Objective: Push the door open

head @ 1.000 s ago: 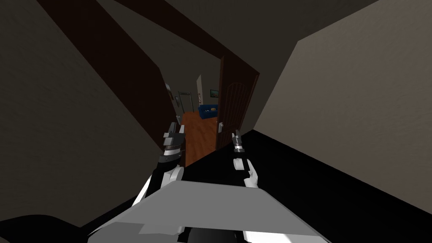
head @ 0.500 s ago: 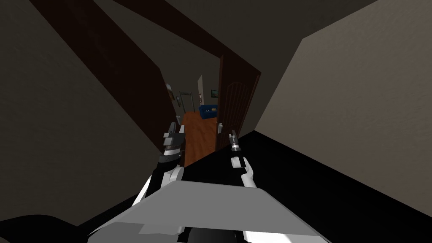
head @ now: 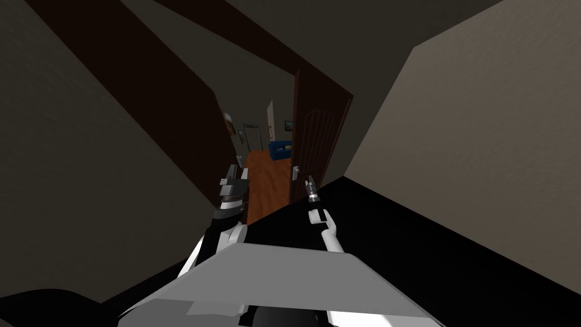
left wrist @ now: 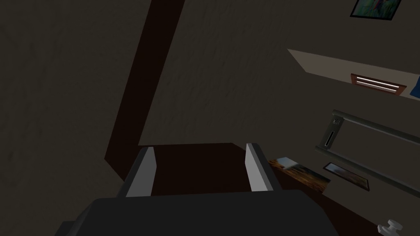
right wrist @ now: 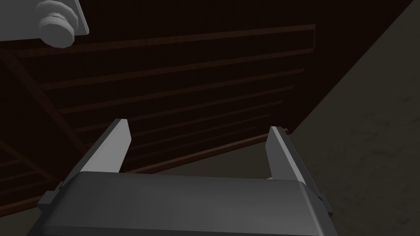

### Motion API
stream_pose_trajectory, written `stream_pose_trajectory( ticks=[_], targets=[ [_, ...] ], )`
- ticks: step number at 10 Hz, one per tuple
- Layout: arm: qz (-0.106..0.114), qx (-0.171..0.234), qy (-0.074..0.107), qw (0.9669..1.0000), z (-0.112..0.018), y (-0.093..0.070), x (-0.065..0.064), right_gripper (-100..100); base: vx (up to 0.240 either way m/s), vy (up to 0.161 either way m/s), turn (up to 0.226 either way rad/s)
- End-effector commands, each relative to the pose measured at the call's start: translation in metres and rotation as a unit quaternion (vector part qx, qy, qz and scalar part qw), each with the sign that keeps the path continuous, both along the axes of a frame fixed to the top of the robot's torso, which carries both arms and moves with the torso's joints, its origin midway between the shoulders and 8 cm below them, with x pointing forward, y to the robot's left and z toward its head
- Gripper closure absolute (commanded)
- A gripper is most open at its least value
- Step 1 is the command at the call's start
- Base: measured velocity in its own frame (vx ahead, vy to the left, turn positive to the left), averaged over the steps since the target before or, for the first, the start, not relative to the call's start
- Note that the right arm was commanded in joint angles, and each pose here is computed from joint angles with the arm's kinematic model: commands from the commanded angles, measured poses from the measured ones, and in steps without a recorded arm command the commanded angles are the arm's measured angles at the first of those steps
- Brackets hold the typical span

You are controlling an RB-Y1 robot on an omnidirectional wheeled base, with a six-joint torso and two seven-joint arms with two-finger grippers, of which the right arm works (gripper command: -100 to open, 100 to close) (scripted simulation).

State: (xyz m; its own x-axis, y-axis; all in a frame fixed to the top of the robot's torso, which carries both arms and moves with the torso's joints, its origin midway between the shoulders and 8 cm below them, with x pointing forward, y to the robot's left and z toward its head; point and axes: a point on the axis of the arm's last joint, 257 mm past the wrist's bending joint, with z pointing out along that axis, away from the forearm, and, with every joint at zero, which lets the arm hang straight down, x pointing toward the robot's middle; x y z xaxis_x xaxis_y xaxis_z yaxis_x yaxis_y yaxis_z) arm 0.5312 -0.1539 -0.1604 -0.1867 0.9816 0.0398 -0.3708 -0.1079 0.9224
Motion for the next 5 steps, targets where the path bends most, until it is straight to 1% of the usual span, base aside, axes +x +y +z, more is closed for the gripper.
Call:
stream_pose_trajectory(
  ticks=[1, 2, 3, 4, 5],
  targets=[
    [0.004, -0.002, 0.009, 0.9999, -0.008, 0.005, 0.006, -100, 0.035, -0.057, 0.028],
    [0.012, -0.003, 0.009, 0.9999, -0.006, 0.014, 0.012, -100, 0.041, -0.056, 0.056],
    [0.012, -0.004, 0.02, 0.9997, -0.017, 0.014, 0.013, -100, 0.04, -0.045, 0.027],
    [0.02, -0.006, 0.021, 0.9996, -0.017, 0.022, 0.019, -100, 0.04, -0.051, 0.038],
    [0.019, -0.007, 0.032, 0.9993, -0.027, 0.022, 0.019, -100, 0.033, -0.05, 0.024]
  ],
)
